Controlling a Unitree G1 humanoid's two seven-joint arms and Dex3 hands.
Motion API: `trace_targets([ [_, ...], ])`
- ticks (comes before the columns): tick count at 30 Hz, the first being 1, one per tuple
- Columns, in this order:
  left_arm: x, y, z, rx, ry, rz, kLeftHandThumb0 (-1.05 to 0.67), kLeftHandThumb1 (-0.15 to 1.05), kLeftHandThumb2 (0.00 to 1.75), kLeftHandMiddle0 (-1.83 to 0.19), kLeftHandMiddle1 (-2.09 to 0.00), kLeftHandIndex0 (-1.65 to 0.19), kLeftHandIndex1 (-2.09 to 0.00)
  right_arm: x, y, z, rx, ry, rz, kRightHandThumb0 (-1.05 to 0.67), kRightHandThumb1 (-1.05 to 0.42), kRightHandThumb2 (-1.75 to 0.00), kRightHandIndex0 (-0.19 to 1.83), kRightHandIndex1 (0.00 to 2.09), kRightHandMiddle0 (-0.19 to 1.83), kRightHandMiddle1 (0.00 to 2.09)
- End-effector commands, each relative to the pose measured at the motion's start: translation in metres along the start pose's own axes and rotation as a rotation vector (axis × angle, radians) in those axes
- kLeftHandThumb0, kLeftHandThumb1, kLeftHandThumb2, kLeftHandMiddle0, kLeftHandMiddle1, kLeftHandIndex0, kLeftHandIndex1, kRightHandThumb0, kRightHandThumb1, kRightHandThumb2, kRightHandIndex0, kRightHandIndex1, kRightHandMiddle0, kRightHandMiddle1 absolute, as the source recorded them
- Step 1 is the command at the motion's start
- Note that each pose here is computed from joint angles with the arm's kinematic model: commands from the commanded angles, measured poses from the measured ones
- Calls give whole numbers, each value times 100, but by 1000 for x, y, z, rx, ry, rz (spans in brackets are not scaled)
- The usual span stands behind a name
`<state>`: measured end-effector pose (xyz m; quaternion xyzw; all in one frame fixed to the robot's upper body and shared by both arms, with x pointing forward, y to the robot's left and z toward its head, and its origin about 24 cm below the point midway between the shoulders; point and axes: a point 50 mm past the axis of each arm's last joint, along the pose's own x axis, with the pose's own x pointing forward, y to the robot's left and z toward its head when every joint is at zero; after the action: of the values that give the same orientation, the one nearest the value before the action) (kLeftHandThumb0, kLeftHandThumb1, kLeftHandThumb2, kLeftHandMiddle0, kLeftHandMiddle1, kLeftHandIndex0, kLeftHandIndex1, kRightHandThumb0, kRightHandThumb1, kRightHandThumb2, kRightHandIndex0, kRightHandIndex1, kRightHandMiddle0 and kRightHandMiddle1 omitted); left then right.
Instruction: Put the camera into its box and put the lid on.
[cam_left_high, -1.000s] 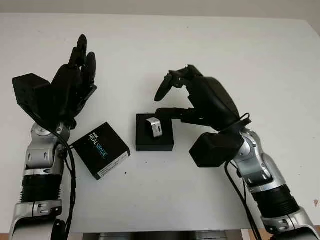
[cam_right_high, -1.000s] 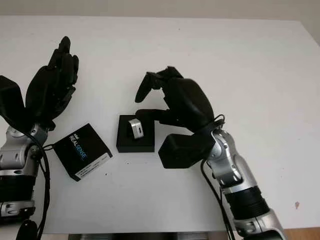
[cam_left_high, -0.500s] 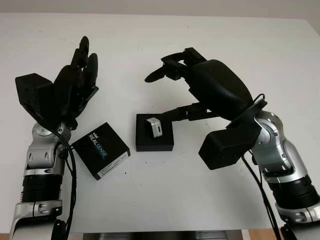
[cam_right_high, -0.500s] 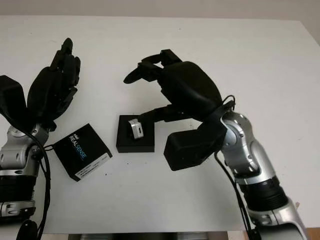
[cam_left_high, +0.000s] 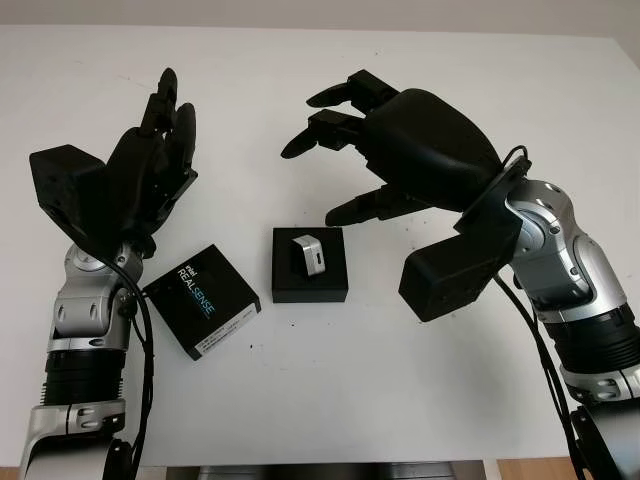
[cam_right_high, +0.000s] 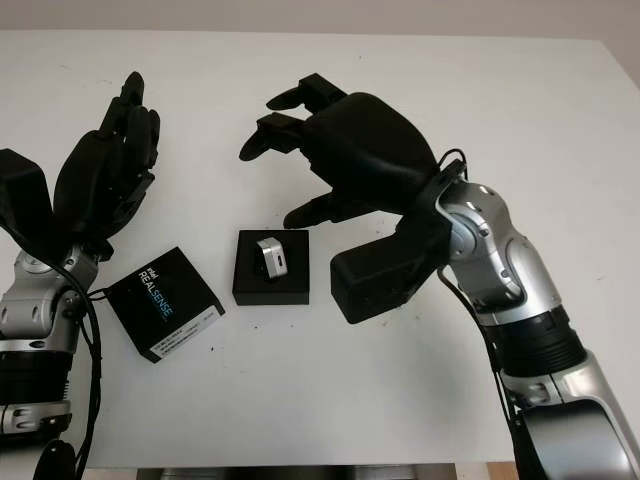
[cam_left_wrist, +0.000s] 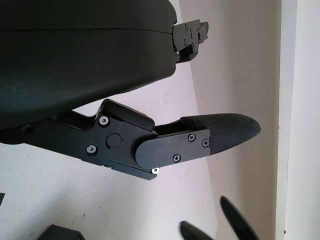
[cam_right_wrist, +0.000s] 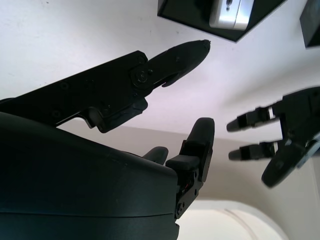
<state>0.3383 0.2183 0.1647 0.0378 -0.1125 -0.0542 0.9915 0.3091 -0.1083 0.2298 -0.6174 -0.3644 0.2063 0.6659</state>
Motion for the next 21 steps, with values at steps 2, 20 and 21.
trace_targets([
  [2,-2,-1,0,-11,-9,0,-82,105,61,19,0,19,0,-3,3,5,-18,0,20,-68,-88,-6,13,56,42,66],
  [20,0,-1,-1,-19,-11,0,-83,105,59,19,0,19,0,-17,27,20,34,56,57,-82,-93,-6,18,35,29,70],
  [21,0,-1,-1,-21,-11,1,-83,105,59,19,0,19,0,-17,27,21,37,61,64,-83,-93,-6,18,35,29,70],
])
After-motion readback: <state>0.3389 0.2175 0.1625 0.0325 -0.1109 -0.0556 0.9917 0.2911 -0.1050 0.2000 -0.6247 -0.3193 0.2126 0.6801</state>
